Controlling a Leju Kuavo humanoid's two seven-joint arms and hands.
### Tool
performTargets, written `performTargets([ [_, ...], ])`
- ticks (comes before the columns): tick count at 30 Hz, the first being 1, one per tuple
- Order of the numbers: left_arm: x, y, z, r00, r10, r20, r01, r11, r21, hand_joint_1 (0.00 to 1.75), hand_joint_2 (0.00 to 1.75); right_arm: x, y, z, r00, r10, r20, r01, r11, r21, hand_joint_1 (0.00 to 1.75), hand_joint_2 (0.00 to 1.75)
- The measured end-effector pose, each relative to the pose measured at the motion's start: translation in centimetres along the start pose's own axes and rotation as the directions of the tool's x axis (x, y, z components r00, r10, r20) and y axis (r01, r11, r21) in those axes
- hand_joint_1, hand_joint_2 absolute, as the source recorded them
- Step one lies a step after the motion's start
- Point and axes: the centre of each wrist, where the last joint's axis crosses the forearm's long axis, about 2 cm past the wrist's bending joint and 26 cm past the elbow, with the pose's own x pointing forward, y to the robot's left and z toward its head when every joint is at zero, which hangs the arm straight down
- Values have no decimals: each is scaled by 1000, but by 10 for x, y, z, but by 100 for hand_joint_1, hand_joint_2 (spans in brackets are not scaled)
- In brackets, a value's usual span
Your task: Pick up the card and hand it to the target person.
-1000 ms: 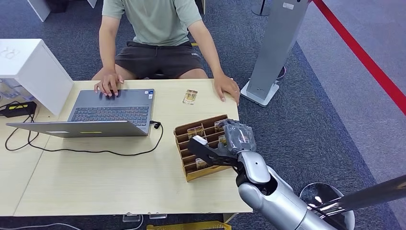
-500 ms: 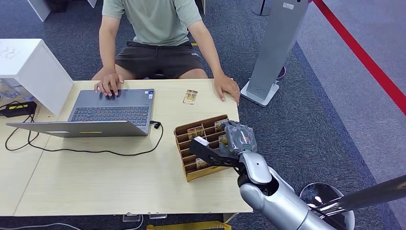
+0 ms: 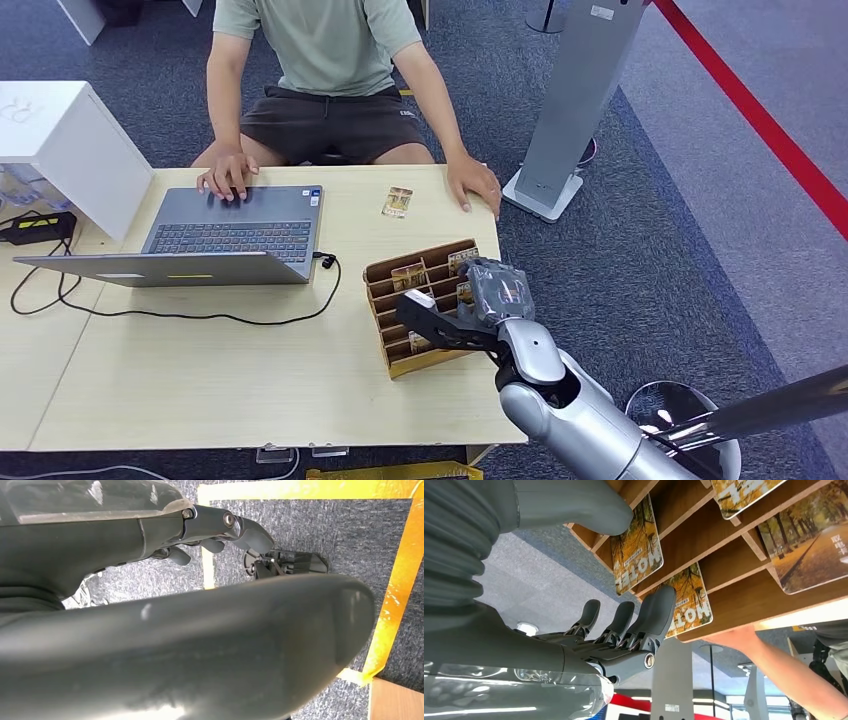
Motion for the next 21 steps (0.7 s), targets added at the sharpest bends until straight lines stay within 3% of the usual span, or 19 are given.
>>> performTargets([
  [10, 0, 0, 0, 1000, -6, 0, 6, 1000, 0, 0, 0, -2, 3, 0, 1000, -5, -11, 6, 1000, 18, 89, 175],
  [13, 0, 0, 0, 1000, -9, 0, 9, 1000, 0, 0, 0, -2, 4, 1, 1000, -7, -15, 7, 1000, 22, 117, 175],
  [17, 0, 0, 0, 1000, -14, -2, 14, 1000, 0, 0, 0, -3, 5, 1, 1000, -9, -18, 9, 1000, 28, 134, 175],
  [21, -1, 0, 0, 1000, -18, -4, 18, 1000, -1, 0, 0, -3, 5, 1, 1000, -9, -18, 10, 1000, 29, 167, 175],
])
